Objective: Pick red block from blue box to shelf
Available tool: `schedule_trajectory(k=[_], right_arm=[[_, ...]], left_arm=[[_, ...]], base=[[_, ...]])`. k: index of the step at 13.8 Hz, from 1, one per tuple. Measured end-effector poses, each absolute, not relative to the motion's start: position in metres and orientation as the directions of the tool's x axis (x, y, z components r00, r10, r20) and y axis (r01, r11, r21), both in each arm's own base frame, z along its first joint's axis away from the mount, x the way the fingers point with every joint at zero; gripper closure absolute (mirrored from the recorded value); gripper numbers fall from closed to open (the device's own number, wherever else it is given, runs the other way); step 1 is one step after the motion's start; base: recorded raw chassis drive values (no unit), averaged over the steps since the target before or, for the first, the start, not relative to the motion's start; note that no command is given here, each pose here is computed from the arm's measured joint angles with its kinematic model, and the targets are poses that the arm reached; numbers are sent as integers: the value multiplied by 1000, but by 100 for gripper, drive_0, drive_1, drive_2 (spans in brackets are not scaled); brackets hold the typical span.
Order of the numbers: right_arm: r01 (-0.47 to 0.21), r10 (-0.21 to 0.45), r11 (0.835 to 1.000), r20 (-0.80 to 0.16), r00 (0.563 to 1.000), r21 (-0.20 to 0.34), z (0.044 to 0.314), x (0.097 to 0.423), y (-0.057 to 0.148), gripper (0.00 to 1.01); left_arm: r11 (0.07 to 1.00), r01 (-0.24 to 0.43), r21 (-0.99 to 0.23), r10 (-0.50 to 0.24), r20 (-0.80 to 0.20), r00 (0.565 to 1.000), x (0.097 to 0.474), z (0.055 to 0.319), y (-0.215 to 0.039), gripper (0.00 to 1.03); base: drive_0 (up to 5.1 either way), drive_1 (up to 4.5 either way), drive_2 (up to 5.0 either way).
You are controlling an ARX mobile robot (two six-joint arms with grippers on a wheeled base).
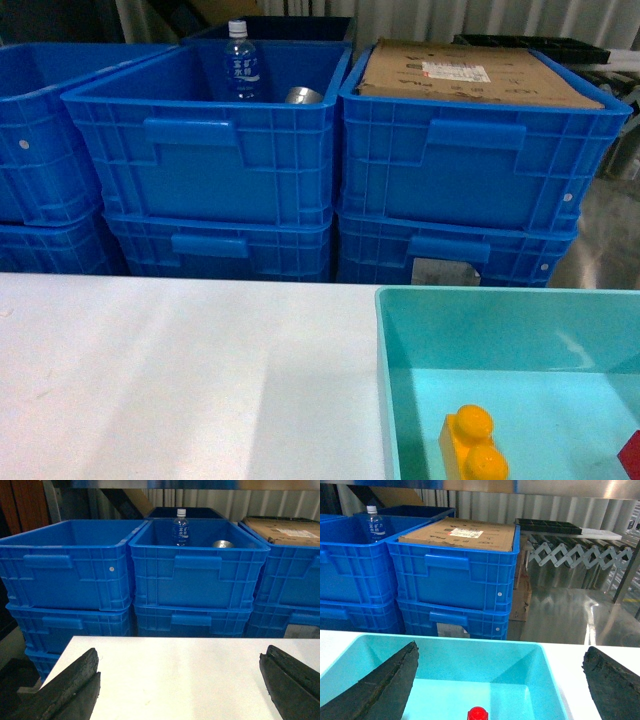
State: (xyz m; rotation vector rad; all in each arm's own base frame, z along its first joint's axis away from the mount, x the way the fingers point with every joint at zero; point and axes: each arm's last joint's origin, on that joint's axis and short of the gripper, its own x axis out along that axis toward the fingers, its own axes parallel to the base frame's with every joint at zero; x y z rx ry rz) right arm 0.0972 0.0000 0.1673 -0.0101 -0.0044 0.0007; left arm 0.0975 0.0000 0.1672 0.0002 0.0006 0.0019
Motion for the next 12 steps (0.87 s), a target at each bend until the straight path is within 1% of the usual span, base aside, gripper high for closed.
schedule_trajectory(k=[4,5,6,7,9,10,12], right_arm=[[-1,1,1000,4,1000,-10,167,97,0,3],[-1,1,1000,4,1000,-10,167,97,0,19],[-1,1,1000,4,1000,-10,167,97,0,32],[0,0,1000,4,1000,-11,167,97,0,27],[0,0,1000,4,1000,-10,167,97,0,2],[-1,1,1000,4,1000,-10,167,97,0,3],[-1,1,1000,4,1000,-9,167,97,0,3]], left_arm=[[1000,-2,0,2,-1,1000,98,167,0,5],[1000,-2,0,2,-1,1000,98,167,0,5],[1000,-2,0,2,-1,1000,98,167,0,5],[1000,-2,0,2,-1,1000,98,167,0,5],[1000,-2,0,2,-1,1000,98,167,0,5],[1000,-2,0,2,-1,1000,98,167,0,5],[1000,-2,0,2,-1,1000,98,167,0,5]], base=[[0,0,0],[0,0,0],[0,0,0],[0,0,0],[0,0,0],[0,0,0],[0,0,0]])
